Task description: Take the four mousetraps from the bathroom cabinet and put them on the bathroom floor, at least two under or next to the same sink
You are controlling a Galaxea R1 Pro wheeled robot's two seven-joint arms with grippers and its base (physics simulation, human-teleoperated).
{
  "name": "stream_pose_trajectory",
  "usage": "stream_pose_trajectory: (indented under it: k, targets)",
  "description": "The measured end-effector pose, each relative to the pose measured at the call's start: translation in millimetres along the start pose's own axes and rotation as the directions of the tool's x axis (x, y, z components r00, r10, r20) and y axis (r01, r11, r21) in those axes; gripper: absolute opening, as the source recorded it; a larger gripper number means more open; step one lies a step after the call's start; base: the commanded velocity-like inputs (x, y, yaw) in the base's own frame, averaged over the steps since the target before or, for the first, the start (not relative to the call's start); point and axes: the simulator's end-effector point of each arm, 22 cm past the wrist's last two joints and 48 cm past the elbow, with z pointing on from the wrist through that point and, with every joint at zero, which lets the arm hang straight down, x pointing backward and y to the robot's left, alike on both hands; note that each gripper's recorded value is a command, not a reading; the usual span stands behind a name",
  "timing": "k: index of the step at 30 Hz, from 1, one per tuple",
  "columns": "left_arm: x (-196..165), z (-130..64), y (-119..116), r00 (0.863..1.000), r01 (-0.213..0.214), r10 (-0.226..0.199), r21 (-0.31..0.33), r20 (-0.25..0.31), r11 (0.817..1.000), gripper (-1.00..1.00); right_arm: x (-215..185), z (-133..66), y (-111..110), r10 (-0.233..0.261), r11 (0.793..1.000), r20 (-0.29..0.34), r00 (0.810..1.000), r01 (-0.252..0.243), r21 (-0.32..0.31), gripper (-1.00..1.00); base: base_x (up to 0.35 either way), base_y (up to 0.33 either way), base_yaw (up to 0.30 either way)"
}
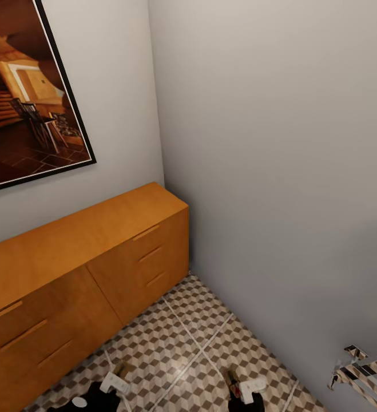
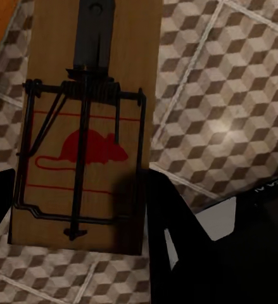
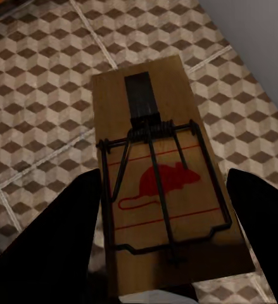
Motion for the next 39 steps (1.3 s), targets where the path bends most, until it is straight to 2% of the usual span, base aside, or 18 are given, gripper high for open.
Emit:
stream_pose_trajectory:
  k: [2, 4, 6, 7, 8, 9, 10, 15, 25, 39]
  targets:
    - [-6, -0.9, 4, 0.999, 0.023, -0.023, -0.010, 0.039, 1.000, -1.00, -15, 1.4, -9, -0.009, 1.000, 0.032, 0.999, 0.009, 0.010, -1.00, 0.000, 0.000, 0.000]
    - [-17, -3.3, 12, 0.989, 0.095, -0.091, -0.030, 0.115, 0.995, -1.00, -29, 1.9, -24, -0.021, 0.999, 0.064, 0.998, 0.020, 0.025, -1.00, 0.000, 0.000, 0.000]
    - [-22, -6.9, 26, 0.975, 0.160, -0.149, -0.058, 0.168, 0.985, -1.00, -42, 2.3, -29, -0.027, 0.999, 0.091, 0.996, 0.024, 0.031, -1.00, 0.000, 0.000, 0.000]
    - [-23, -8.0, 31, 0.970, 0.175, -0.161, -0.066, 0.180, 0.982, -1.00, -45, 2.3, -30, -0.028, 0.999, 0.098, 0.995, 0.025, 0.032, -1.00, 0.000, 0.000, 0.000]
    - [-26, -10.1, 39, 0.962, 0.203, -0.182, -0.084, 0.205, 0.976, -1.00, -52, 2.5, -30, -0.029, 0.999, 0.109, 0.994, 0.026, 0.033, -1.00, 0.000, 0.000, 0.000]
    - [-31, -14.4, 53, 0.945, 0.243, -0.207, -0.122, 0.254, 0.962, -1.00, -60, 2.8, -31, -0.030, 0.999, 0.119, 0.992, 0.026, 0.034, -1.00, 0.000, 0.000, 0.000]
    - [-34, -16.6, 58, 0.938, 0.254, -0.208, -0.141, 0.278, 0.957, -1.00, -62, 3.0, -31, -0.030, 0.999, 0.119, 0.992, 0.027, 0.034, -1.00, 0.000, 0.000, 0.000]
    - [-35, -21.8, 67, 0.921, 0.287, -0.213, -0.199, 0.326, 0.937, -1.00, -66, 3.4, -29, -0.030, 0.999, 0.120, 0.992, 0.026, 0.031, -1.00, 0.000, 0.000, 0.000]
    - [-15, -21.8, 58, 0.927, 0.293, -0.224, -0.205, 0.302, 0.934, -1.00, -65, 3.1, -31, -0.029, 0.999, 0.123, 0.992, 0.025, 0.034, -1.00, 0.000, 0.000, 0.000]
    - [-14, -20.8, 53, 0.927, 0.293, -0.227, -0.196, 0.300, 0.936, -1.00, -65, 2.4, -33, -0.032, 0.999, 0.137, 0.990, 0.027, 0.037, -1.00, 0.000, 0.000, 0.000]
